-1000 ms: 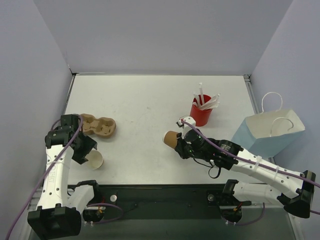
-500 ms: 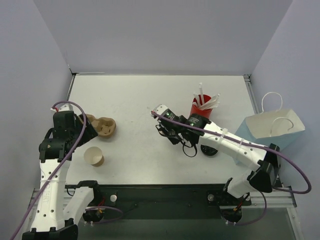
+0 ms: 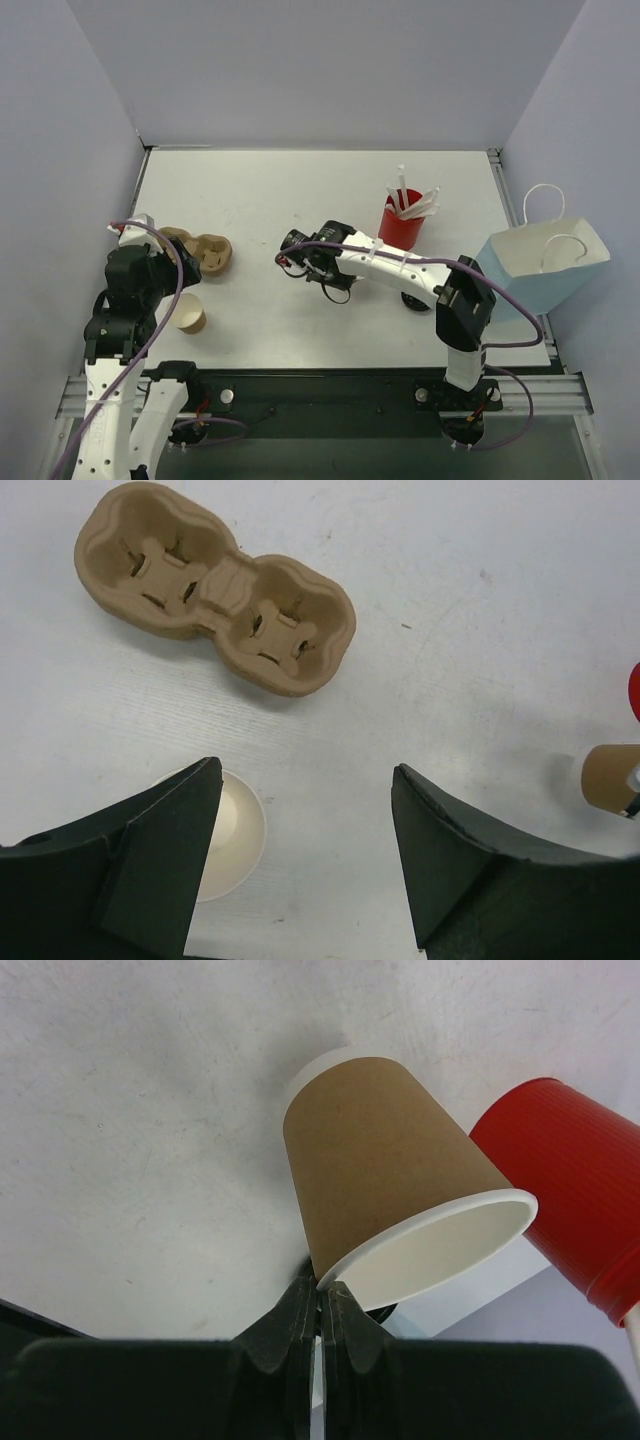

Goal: Pack the takeout coffee

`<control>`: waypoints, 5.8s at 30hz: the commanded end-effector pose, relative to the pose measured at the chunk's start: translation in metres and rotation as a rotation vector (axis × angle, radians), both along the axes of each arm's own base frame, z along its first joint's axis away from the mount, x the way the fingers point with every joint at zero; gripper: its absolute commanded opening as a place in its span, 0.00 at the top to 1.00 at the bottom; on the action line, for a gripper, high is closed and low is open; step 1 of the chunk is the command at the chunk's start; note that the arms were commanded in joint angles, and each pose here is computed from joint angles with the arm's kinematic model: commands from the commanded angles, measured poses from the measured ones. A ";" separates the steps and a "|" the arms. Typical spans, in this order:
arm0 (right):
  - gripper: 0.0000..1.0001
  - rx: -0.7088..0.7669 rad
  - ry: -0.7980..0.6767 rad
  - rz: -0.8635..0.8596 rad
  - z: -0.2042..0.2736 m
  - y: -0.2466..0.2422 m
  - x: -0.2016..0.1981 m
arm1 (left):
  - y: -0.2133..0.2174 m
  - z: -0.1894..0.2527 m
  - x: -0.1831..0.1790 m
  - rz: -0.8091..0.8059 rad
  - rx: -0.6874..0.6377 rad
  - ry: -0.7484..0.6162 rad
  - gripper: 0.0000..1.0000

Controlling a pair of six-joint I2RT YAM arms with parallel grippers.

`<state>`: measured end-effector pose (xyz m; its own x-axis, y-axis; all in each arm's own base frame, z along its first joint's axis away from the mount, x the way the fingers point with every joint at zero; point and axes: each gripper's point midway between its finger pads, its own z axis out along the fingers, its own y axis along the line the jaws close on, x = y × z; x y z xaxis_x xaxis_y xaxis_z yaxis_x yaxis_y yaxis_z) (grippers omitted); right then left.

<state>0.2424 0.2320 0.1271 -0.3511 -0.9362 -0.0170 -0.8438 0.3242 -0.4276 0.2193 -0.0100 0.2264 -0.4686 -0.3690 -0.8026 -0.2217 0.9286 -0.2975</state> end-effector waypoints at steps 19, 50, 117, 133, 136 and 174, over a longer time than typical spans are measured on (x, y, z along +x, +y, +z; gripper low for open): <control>0.70 -0.040 -0.035 0.164 0.009 0.020 -0.006 | 0.024 0.006 0.006 0.120 0.084 -0.127 0.21; 0.58 0.507 -0.553 -1.032 0.100 -0.184 0.024 | -0.135 -0.009 -0.011 -0.679 -0.083 -0.120 0.22; 0.60 0.433 -0.435 -1.431 -0.081 -0.214 -0.008 | -0.131 -0.003 -0.018 -0.659 -0.057 -0.159 0.22; 0.54 0.502 -0.422 -1.448 -0.074 -0.214 0.000 | -0.132 -0.004 -0.017 -0.661 -0.056 -0.154 0.22; 0.54 0.547 -0.443 -1.434 -0.062 -0.213 0.002 | -0.132 -0.005 -0.017 -0.665 -0.058 -0.152 0.22; 0.83 0.501 -0.410 -1.555 -0.086 -0.230 -0.009 | -0.133 -0.003 -0.018 -0.669 -0.061 -0.158 0.22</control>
